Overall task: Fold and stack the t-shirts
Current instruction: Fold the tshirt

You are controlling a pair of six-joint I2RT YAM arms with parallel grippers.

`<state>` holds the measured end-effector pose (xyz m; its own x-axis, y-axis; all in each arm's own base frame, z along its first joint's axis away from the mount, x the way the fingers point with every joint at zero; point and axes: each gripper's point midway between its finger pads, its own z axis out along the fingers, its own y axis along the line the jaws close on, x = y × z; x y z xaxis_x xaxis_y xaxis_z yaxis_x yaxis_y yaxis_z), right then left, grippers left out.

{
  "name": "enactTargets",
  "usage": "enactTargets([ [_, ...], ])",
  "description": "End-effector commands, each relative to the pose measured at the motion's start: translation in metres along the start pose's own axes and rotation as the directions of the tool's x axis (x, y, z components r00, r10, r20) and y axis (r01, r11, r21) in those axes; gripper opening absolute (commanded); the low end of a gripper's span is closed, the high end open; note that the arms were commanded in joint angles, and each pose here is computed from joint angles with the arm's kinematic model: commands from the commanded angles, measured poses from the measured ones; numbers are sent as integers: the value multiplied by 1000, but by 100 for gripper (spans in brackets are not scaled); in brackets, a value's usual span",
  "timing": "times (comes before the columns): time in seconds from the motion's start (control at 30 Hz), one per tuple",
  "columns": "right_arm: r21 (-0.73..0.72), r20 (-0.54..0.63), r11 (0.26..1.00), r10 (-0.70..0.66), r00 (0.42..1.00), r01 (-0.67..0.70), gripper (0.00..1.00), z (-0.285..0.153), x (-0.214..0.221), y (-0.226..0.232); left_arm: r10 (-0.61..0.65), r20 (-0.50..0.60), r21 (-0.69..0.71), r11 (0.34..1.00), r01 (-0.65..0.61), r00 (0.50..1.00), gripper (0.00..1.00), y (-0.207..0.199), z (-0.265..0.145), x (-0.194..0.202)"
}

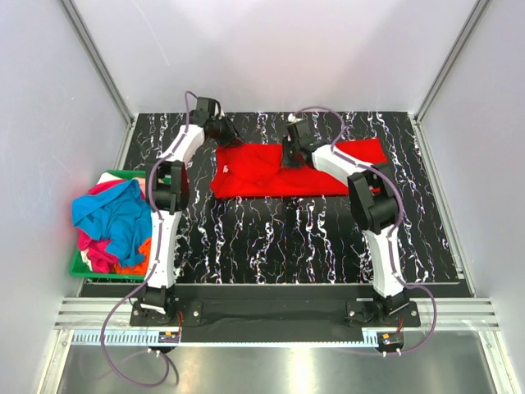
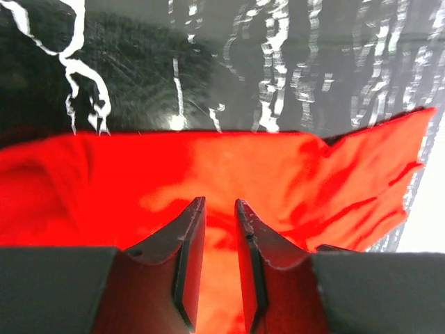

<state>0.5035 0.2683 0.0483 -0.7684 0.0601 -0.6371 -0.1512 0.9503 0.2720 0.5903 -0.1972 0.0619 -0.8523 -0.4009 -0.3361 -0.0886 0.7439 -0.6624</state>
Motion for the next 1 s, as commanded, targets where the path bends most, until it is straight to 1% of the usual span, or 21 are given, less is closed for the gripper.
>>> enactTargets([
  [0.0, -38, 188, 999, 43, 981, -37, 32, -73, -71, 20, 99, 168, 82, 990, -114, 981, 29, -67, -79, -38],
  [0.03, -42, 217, 998, 52, 975, -44, 33, -90, -80, 21, 101, 163, 75, 991, -114, 981, 29, -68, -85, -32],
  [0.07, -34, 211, 998, 59, 976, -53, 33, -95, -74, 18, 122, 186, 72, 988, -137, 975, 29, -79, -105, -30],
  [0.1, -33, 212, 997, 73, 974, -68, 34, -101, -72, 16, 117, 134, 44, 991, -124, 984, 28, -66, -98, -7],
  [0.13, -38, 235, 997, 79, 969, -72, 34, -117, -77, 18, 134, 145, 42, 989, -141, 980, 27, -73, -112, -2],
  [0.17, -28, 217, 996, 84, 972, -80, 34, -118, -66, 13, 138, 126, 33, 989, -143, 982, 26, -70, -113, 9],
  [0.2, -23, 212, 996, 90, 973, -87, 34, -123, -61, 11, 124, 69, 10, 992, -125, 990, 24, -55, -107, 33],
  [0.23, -27, 232, 995, 99, 968, -95, 35, -138, -64, 10, 125, 65, 17, 992, -127, 990, 23, -59, -118, 40],
  [0.27, -13, 212, 995, 102, 972, -101, 35, -138, -50, 5, 124, 49, 7, 992, -124, 991, 22, -56, -120, 50],
  [0.3, -11, 210, 994, 110, 971, -110, 35, -142, -46, 2, 112, 1, -28, 993, -112, 994, 22, -40, -115, 74],
  [0.33, -18, 226, 993, 116, 967, -115, 35, -153, -48, 2, 123, 15, -56, 991, -122, 992, 22, -37, -122, 78],
  [0.37, -8, 204, 993, 117, 972, -118, 35, -151, -35, -2, 125, 3, -80, 989, -124, 992, 22, -29, -121, 86],
  [0.4, -10, 200, 992, 123, 972, -124, 35, -152, -32, -3, 106, -28, -113, 988, -109, 994, 22, -15, -117, 102],
  [0.43, -7, 196, 993, 120, 973, -121, 34, -153, -29, -4, 98, -37, -131, 986, -102, 995, 22, -8, -117, 107],
  [0.53, 56, 166, 992, 101, 981, -112, 27, -140, -10, -20, 47, -98, -195, 979, -65, 994, 22, 17, -110, 128],
  [0.6, 98, 155, 989, 98, 983, -114, 26, -133, -4, -31, 32, -110, -234, 971, -57, 993, 22, 25, -108, 131],
  [0.63, 104, 148, 988, 98, 984, -114, 26, -131, 0, -34, 21, -104, -314, 948, -53, 994, 22, 44, -107, 132],
  [0.7, 100, 144, 987, 107, 984, -122, 26, -131, 0, -35, 8, -99, -378, 925, -45, 995, 22, 60, -106, 133],
  [0.73, 98, 147, 988, 108, 983, -123, 26, -133, -1, -35, 2, -99, -426, 903, -44, 995, 23, 74, -104, 134],
  [0.8, 99, 162, 987, 109, 981, -126, 26, -137, -5, -37, -20, -124, -474, 879, -41, 992, 23, 86, -100, 138],
  [0.97, 105, 195, 987, 99, 976, -122, 27, -145, -15, -38, 1, -78, -590, 806, -47, 997, 23, 110, -101, 124],
])
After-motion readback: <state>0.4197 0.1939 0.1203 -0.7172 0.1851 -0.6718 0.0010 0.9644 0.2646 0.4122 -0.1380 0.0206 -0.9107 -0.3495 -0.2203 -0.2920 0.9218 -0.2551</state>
